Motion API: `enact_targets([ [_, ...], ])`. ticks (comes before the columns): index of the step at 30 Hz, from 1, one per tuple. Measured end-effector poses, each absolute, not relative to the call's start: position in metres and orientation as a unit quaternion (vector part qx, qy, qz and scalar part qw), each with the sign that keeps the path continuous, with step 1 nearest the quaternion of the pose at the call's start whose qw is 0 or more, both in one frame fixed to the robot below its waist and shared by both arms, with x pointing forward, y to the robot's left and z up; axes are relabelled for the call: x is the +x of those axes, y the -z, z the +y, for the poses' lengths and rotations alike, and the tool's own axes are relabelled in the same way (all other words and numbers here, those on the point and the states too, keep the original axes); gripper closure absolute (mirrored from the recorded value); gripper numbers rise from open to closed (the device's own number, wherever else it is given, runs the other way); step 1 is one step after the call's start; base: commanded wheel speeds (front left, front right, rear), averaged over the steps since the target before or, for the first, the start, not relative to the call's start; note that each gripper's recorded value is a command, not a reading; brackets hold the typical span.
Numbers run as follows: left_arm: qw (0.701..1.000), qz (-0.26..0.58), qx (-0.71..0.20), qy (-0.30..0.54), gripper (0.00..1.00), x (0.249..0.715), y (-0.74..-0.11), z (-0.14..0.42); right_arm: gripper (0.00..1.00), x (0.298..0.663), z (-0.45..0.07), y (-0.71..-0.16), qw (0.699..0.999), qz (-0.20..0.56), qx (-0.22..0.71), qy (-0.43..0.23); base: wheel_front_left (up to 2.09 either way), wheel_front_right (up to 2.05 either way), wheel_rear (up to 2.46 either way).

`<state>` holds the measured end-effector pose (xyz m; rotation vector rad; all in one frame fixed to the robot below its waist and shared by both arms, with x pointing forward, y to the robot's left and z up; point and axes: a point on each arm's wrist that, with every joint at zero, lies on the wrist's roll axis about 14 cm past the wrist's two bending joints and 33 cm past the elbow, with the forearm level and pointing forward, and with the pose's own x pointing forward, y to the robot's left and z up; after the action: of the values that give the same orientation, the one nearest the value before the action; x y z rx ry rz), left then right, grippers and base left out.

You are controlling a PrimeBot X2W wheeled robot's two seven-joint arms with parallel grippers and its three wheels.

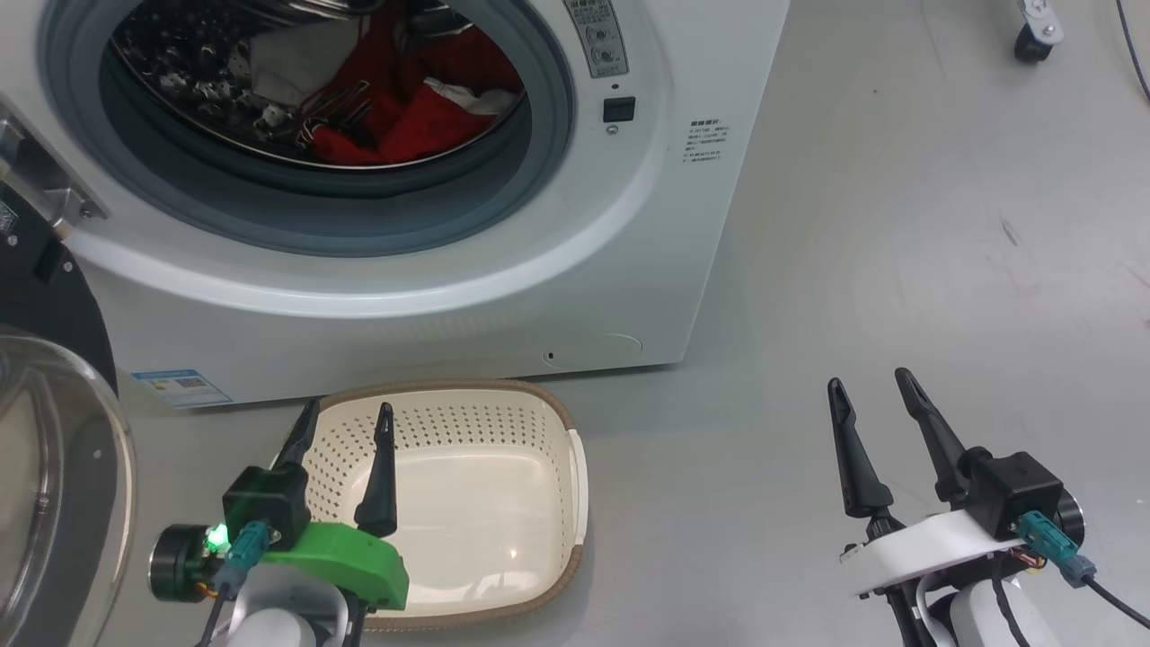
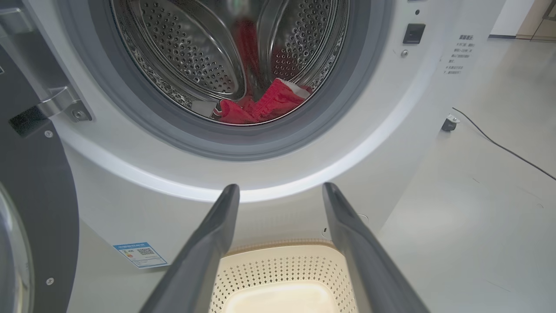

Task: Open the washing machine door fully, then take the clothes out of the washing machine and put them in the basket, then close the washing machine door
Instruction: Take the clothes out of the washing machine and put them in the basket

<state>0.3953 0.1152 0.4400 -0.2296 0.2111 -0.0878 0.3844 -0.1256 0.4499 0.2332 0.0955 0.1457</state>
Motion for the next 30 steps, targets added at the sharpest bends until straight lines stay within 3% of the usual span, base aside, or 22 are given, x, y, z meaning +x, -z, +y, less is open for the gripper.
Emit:
enact_targets([
  [30, 0.953, 0.223, -0.157, 0.134, 0.0, 0.56, -0.38, 0.074, 0.0, 0.436, -0.156, -0.398, 0.988, 0.091, 0.123, -0.034, 0.0, 0.0, 0.0],
])
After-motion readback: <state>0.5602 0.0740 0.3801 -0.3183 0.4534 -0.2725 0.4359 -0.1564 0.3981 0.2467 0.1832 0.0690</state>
